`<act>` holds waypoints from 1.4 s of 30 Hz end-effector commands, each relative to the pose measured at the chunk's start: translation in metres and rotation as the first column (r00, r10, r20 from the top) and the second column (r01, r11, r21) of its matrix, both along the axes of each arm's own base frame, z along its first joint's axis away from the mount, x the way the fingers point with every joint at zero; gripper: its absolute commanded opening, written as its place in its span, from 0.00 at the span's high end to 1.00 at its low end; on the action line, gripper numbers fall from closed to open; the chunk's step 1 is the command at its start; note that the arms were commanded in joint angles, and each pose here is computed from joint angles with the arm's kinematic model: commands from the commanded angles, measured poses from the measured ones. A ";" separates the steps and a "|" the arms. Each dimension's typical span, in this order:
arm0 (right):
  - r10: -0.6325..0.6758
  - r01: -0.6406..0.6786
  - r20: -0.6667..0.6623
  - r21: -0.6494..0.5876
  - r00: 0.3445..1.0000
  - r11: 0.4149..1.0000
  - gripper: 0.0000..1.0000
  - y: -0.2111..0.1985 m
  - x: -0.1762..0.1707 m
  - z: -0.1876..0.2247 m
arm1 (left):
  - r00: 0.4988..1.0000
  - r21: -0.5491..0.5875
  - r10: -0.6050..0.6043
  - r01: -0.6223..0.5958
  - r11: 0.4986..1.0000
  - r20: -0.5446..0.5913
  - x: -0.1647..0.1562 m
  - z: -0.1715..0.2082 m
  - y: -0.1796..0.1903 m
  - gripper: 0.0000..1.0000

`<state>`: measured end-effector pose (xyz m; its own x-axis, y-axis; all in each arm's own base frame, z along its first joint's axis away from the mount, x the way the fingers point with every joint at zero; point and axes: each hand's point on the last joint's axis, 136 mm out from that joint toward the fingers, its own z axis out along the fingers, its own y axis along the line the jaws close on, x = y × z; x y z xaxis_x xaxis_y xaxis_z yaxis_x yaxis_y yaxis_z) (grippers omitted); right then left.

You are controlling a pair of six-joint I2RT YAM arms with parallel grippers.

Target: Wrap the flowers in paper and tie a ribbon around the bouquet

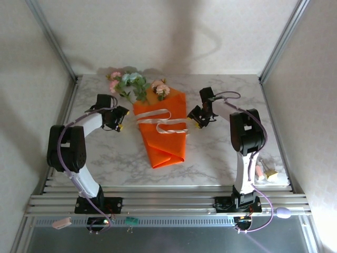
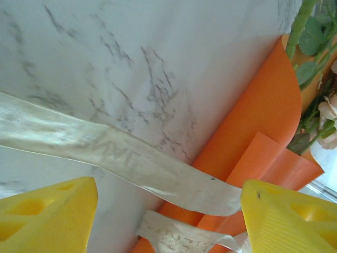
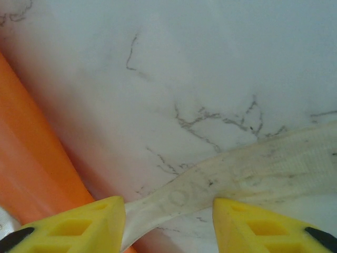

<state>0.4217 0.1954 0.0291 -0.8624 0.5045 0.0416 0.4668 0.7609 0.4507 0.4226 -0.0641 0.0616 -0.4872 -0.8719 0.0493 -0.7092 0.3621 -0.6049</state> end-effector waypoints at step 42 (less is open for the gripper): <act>-0.121 0.129 -0.046 0.263 0.992 0.956 0.60 0.090 -0.028 0.027 | 0.612 0.519 -0.790 0.687 0.509 -0.035 0.071 -0.004 -0.227 0.59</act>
<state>0.4070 0.2737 0.0697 -0.8095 0.5685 0.1466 0.5201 0.5786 0.6283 0.4809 -0.2792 0.0361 -0.9328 -0.0329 -0.3589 0.0565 0.9702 -0.2358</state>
